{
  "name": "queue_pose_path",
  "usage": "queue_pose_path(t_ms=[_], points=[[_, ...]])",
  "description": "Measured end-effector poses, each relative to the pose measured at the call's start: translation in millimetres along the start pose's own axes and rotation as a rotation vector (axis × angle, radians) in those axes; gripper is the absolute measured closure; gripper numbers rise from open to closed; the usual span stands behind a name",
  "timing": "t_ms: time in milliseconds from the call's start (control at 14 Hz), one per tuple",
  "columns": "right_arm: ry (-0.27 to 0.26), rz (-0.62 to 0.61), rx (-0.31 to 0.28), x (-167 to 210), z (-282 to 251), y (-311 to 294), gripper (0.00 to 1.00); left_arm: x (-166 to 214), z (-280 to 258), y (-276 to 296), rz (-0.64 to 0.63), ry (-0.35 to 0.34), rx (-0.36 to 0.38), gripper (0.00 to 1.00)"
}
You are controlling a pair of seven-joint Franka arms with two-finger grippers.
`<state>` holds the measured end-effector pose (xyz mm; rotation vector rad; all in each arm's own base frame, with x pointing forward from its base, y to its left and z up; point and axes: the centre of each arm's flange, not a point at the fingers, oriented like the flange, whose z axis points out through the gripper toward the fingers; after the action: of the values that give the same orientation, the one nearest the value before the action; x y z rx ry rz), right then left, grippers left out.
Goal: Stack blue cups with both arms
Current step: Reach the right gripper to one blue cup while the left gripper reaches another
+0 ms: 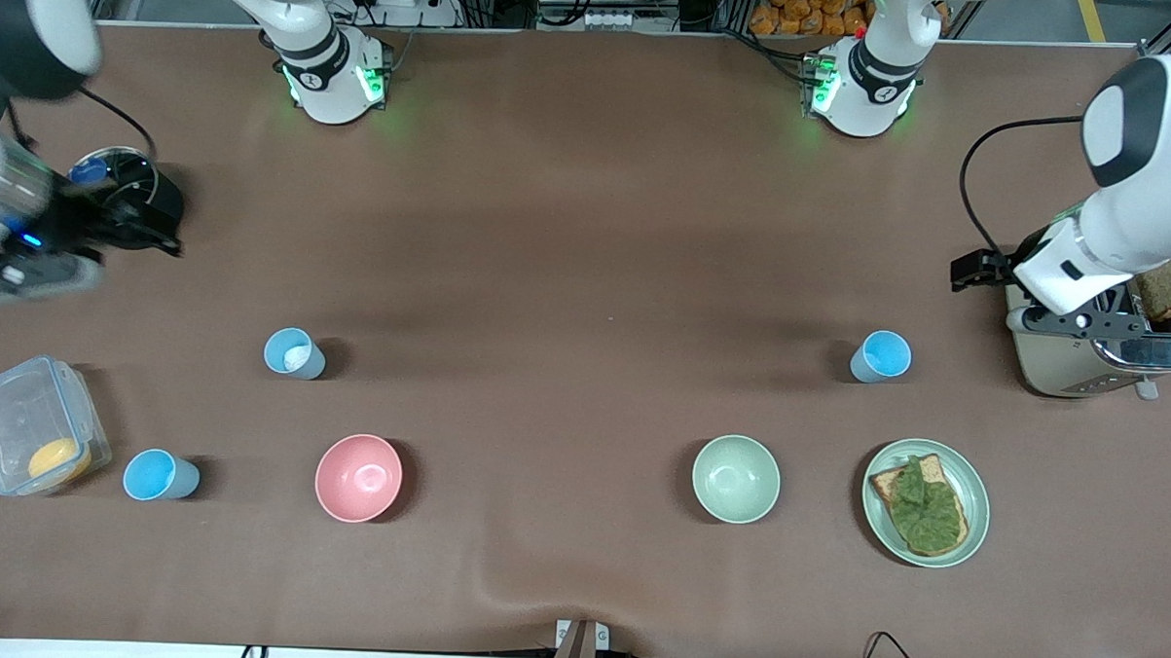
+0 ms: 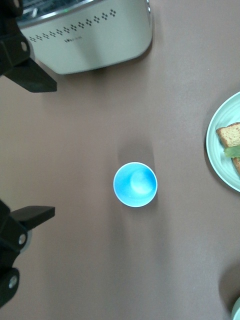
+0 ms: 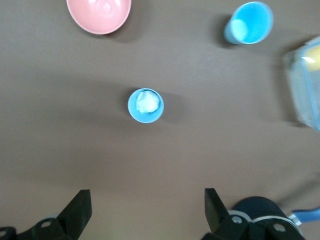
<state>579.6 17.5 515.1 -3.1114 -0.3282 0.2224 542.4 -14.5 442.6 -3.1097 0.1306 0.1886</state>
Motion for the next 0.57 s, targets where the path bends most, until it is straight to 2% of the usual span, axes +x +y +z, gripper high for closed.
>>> queue_pose_path(t_ms=[357,571], points=[[-0.038,0.137,-0.013,49,78,-44,0.00,-7,59,13,0.024,0.047,0.002,0.00],[-0.014,0.220,-0.065,71,124,-53,0.00,-15,94,20,0.024,0.094,0.002,0.00]])
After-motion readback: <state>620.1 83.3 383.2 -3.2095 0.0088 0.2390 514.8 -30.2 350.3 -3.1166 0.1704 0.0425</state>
